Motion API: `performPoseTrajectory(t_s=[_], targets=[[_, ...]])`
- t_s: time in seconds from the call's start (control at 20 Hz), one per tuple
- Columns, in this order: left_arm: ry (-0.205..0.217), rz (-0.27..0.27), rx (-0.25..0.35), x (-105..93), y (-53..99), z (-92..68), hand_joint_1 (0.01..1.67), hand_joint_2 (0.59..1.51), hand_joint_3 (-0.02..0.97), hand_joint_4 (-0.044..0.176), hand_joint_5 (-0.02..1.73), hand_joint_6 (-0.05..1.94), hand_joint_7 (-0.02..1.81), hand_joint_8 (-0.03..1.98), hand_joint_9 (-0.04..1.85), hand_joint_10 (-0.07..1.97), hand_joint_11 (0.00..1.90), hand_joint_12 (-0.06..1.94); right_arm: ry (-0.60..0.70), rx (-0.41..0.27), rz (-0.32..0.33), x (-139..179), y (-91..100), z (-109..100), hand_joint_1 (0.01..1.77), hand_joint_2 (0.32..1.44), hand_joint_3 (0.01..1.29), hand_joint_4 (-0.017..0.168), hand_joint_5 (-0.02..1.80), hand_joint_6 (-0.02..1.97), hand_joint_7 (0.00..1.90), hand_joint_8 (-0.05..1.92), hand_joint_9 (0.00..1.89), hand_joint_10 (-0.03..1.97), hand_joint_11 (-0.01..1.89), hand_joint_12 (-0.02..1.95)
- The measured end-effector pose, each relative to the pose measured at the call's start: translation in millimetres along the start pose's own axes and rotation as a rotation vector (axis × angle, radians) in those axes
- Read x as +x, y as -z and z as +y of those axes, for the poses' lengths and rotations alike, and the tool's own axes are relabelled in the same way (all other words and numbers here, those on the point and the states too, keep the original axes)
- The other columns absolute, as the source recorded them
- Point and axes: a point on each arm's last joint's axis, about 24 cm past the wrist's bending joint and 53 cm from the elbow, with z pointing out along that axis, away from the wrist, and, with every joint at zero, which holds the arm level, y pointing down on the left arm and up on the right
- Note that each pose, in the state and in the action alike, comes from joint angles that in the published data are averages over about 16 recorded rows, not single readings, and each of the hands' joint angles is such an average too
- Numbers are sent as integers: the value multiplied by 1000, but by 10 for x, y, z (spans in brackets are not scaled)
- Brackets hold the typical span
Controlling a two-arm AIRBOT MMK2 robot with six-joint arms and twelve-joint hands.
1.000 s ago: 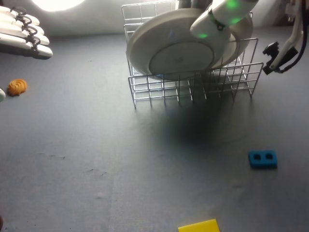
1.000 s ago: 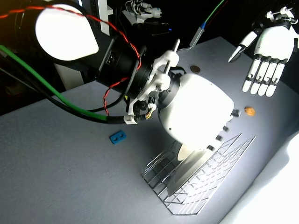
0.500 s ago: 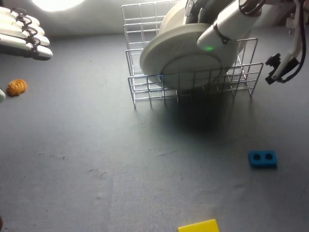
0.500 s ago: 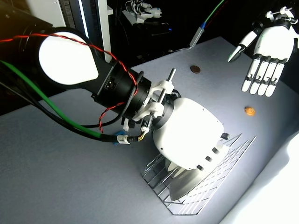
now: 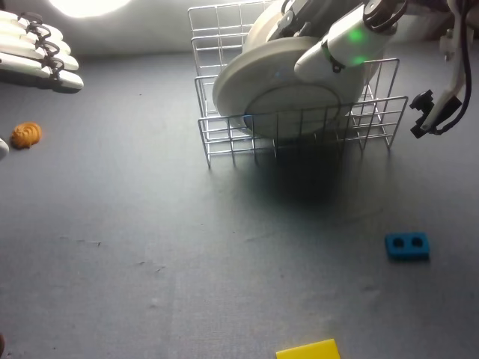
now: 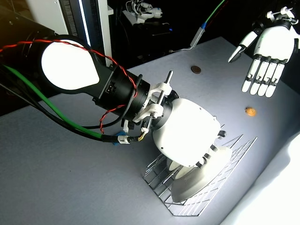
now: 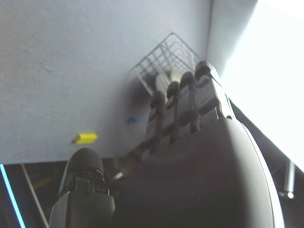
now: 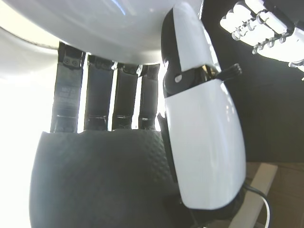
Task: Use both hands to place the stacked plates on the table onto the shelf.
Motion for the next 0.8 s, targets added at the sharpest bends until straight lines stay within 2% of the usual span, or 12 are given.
performPoseTrajectory(t_s=[0.2,0.3,0.55,0.8], targets=[[-4,8,9,20,-17,-31,21,1220,14,1,99,13,67,0,38,0,25,16,-3,-15,-3,-28,10,65,1209,1045,12,-3,816,153,978,33,1016,33,636,1024],[-9,12,16,32,-32,-59,21,1219,14,2,101,12,71,0,44,-1,25,21,-5,-28,-9,-62,23,119,1192,1040,12,-3,801,43,960,13,990,19,600,1036],[-29,29,58,76,-93,-203,21,1222,14,1,114,12,88,0,63,0,24,72,27,-69,-23,-162,99,285,1108,1031,12,-3,769,20,904,18,930,14,527,1058],[-55,51,135,143,-192,-467,21,1245,14,1,165,11,148,1,122,3,22,234,114,-124,-38,-263,273,468,974,1044,12,-3,782,17,906,18,927,14,513,1055]])
